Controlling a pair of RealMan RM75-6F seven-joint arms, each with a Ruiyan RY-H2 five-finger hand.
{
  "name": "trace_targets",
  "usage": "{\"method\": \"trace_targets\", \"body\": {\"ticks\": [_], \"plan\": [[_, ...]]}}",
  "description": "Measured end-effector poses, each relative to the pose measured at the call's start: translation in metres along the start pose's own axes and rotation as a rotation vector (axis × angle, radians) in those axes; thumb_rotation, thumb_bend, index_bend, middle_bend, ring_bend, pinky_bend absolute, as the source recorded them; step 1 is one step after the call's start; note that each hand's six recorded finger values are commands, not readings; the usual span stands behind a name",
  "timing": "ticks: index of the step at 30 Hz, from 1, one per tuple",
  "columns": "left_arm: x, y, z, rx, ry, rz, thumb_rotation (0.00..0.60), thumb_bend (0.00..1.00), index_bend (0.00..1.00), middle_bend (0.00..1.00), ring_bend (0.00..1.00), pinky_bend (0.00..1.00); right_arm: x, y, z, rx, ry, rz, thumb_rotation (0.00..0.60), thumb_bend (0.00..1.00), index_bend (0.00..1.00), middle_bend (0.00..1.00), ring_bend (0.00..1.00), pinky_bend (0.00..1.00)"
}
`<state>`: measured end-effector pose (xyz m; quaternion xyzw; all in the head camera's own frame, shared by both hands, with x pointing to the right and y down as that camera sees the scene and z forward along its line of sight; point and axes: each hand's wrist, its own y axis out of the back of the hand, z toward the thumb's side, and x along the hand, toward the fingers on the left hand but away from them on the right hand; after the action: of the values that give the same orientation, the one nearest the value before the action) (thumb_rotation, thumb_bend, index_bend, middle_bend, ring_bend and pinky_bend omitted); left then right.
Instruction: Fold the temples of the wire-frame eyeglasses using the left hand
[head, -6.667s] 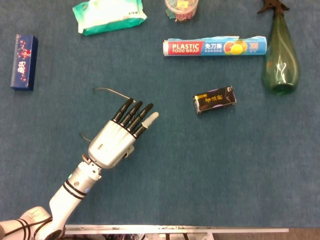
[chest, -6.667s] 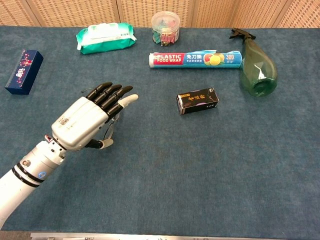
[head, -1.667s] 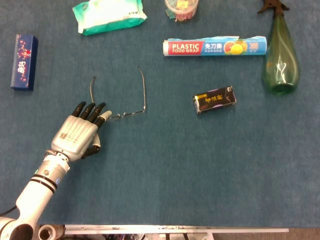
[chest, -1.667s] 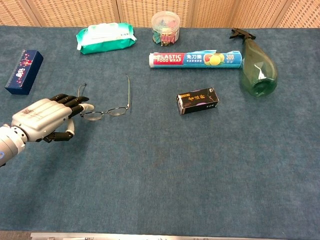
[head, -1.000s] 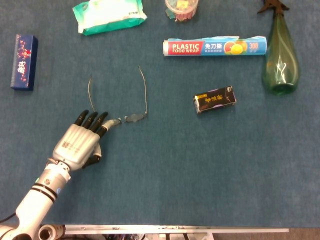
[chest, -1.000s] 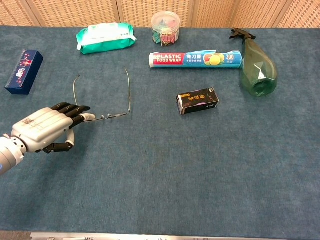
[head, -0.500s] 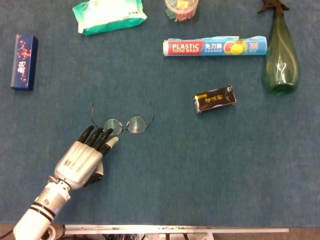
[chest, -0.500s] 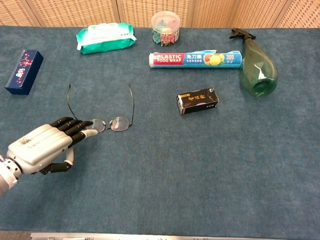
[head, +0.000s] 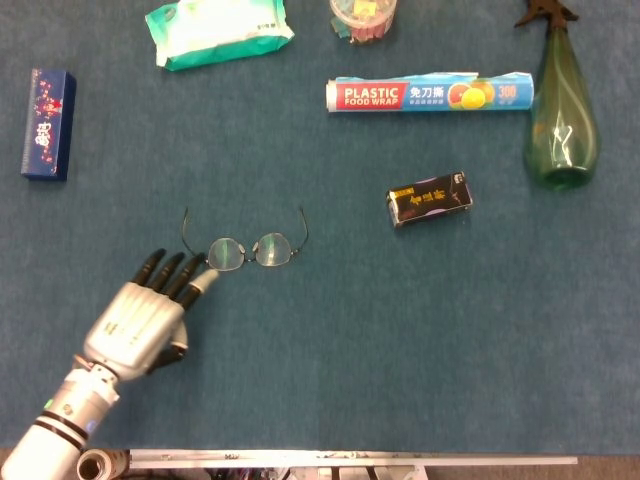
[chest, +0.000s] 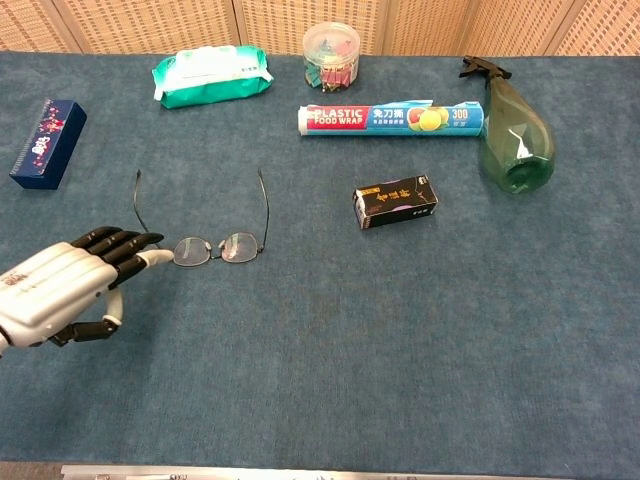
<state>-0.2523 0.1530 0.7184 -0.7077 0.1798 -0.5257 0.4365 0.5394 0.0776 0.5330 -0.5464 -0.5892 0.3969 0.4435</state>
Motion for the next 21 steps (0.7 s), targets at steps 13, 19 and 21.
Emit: {"method": "trace_targets", "body": {"ticks": [13,19,21], "plan": [[-0.01,0.006,-0.045,0.004,0.117,0.009,0.258,0.87,0.07,0.0,0.0,0.0,-0.001,-0.002,0.001,0.004,-0.001,0.009,0.6,0.19,0.33,0.29,0.23,0.38],[-0.014,0.004,-0.05,-0.003,0.127,0.006,0.278,0.87,0.07,0.0,0.0,0.0,-0.001,-0.003,0.001,0.005,0.002,0.009,0.6,0.19,0.33,0.29,0.23,0.38],[-0.013,0.006,-0.053,-0.007,0.137,0.014,0.284,0.87,0.07,0.0,0.0,0.0,0.0,-0.003,0.001,0.005,0.001,0.008,0.6,0.19,0.33,0.29,0.23,0.38]]}}
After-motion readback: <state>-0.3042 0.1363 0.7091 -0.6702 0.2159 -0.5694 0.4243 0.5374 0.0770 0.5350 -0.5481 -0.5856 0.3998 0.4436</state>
